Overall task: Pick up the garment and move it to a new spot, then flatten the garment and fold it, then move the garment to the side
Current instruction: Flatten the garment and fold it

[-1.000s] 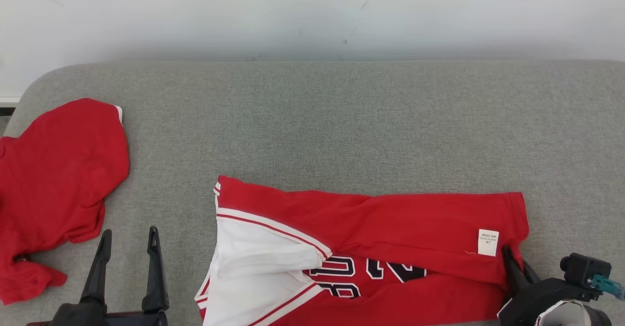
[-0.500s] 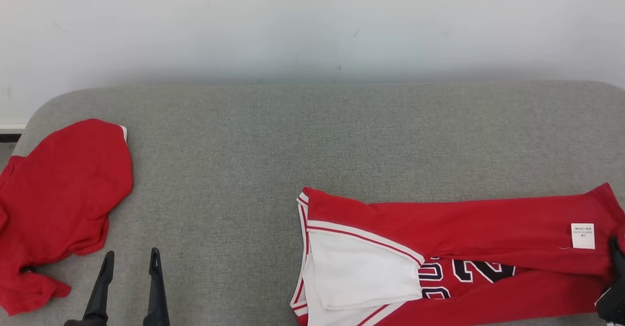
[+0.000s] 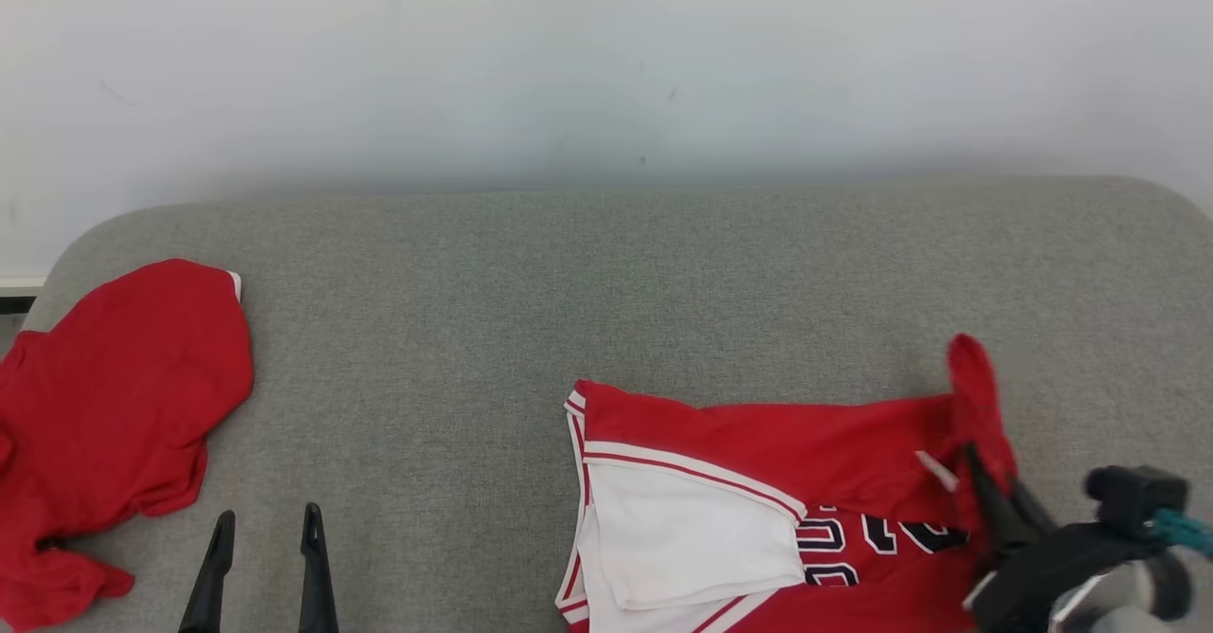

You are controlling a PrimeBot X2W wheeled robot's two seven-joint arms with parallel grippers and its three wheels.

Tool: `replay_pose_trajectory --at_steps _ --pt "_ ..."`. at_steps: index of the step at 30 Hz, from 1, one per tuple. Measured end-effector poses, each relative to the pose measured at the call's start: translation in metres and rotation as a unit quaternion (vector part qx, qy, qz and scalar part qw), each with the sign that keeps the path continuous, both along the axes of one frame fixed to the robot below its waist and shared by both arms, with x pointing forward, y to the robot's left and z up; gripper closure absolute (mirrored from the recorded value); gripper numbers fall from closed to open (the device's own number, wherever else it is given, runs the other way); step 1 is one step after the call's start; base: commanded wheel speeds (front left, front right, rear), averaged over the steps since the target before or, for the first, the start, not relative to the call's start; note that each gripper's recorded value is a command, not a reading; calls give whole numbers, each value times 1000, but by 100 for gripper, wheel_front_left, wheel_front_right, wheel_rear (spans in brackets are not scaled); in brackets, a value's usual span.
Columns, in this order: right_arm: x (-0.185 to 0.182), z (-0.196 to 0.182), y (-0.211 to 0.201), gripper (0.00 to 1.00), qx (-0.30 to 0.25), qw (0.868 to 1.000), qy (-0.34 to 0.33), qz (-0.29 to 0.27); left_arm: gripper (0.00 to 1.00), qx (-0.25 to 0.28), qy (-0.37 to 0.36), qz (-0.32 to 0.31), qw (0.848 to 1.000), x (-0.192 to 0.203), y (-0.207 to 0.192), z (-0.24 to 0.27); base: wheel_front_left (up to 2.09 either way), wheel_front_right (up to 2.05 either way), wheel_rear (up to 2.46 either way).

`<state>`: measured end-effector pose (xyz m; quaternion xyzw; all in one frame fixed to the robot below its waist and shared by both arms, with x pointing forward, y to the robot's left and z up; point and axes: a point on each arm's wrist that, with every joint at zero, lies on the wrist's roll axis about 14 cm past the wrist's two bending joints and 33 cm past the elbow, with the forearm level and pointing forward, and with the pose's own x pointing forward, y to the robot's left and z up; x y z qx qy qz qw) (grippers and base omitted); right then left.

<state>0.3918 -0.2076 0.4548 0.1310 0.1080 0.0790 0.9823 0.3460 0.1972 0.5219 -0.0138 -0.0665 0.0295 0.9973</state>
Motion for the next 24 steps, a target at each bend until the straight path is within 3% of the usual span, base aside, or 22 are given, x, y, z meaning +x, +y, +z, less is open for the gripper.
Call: replay_pose_trajectory --at_steps 8,15,24 --pt "-12 11 111 100 65 991 -8 117 0 -4 5 10 1000 -7 8 -3 0 0 0" --pt "-24 13 179 100 95 978 2 186 0 -5 8 19 1000 -12 14 -6 0 0 0" --pt "-13 6 224 100 110 970 17 216 0 -9 15 30 999 -13 21 -10 0 0 0"
